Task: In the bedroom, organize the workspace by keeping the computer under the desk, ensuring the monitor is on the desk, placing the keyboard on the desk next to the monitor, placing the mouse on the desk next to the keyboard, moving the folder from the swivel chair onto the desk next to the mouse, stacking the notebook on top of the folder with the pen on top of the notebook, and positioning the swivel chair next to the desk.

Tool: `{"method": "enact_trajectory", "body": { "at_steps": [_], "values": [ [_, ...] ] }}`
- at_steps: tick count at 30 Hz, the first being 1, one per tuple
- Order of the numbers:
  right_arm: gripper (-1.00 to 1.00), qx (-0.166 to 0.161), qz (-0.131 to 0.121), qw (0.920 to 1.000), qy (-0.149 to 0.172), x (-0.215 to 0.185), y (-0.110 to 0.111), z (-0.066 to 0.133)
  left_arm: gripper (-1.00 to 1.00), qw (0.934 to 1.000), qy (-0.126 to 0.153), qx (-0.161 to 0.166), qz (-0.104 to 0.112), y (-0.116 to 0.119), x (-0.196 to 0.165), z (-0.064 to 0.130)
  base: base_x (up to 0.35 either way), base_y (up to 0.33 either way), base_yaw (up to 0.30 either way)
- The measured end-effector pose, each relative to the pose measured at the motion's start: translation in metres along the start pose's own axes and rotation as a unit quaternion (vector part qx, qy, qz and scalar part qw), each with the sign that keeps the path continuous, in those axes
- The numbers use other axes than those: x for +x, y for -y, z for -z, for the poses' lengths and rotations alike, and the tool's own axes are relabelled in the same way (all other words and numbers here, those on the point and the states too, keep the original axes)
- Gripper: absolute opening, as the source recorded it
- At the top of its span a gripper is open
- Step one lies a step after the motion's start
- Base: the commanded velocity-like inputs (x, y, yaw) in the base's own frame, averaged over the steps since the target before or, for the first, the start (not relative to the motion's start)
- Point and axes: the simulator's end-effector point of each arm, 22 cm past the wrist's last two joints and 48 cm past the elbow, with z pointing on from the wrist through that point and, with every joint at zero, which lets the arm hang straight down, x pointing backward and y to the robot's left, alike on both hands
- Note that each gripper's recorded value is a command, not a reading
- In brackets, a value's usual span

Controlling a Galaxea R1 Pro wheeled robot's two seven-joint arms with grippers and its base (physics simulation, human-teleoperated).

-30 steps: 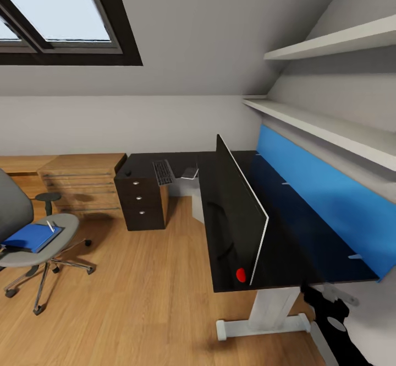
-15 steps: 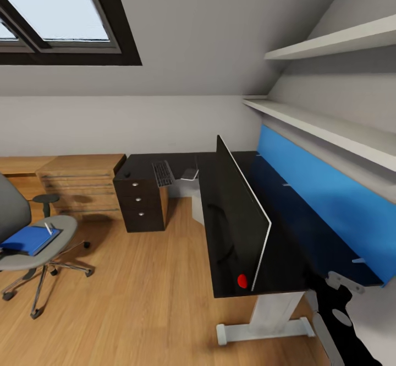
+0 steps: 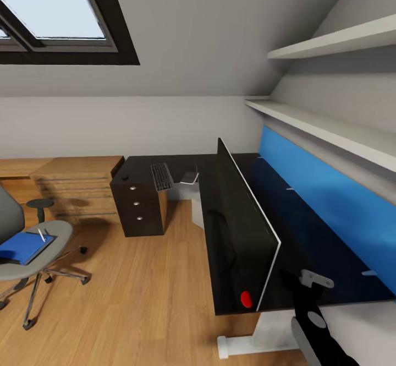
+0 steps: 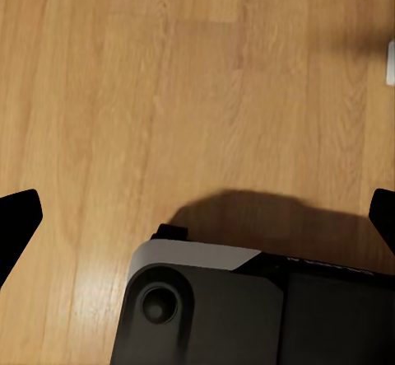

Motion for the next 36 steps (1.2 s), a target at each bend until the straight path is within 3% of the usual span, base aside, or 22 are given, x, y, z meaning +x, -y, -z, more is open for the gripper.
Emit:
{"method": "enact_trajectory", "body": {
  "at_steps": [9,12,22,36],
  "values": [
    [1.00,-0.038,-0.005,0.9991,-0.018,0.036,-0.057,0.020,1.00,1.0000,-0.002,0.000,-0.001,0.000,0.001,0.000,0.006,0.000,0.149],
    [1.00,-0.043,0.003,0.9991,0.003,0.041,-0.064,0.025,1.00,1.0000,-0.003,0.000,-0.001,0.000,0.002,0.000,0.001,0.000,0.211],
    [1.00,-0.044,0.006,0.9990,0.008,0.046,-0.066,0.026,1.00,1.0000,-0.007,-0.001,0.000,-0.001,0.006,0.000,0.003,0.000,0.229],
    [1.00,-0.042,0.008,0.9991,0.003,0.051,-0.064,0.025,1.00,0.9999,-0.014,-0.003,0.000,-0.002,0.011,0.000,0.132,0.000,0.231]
  ]
}}
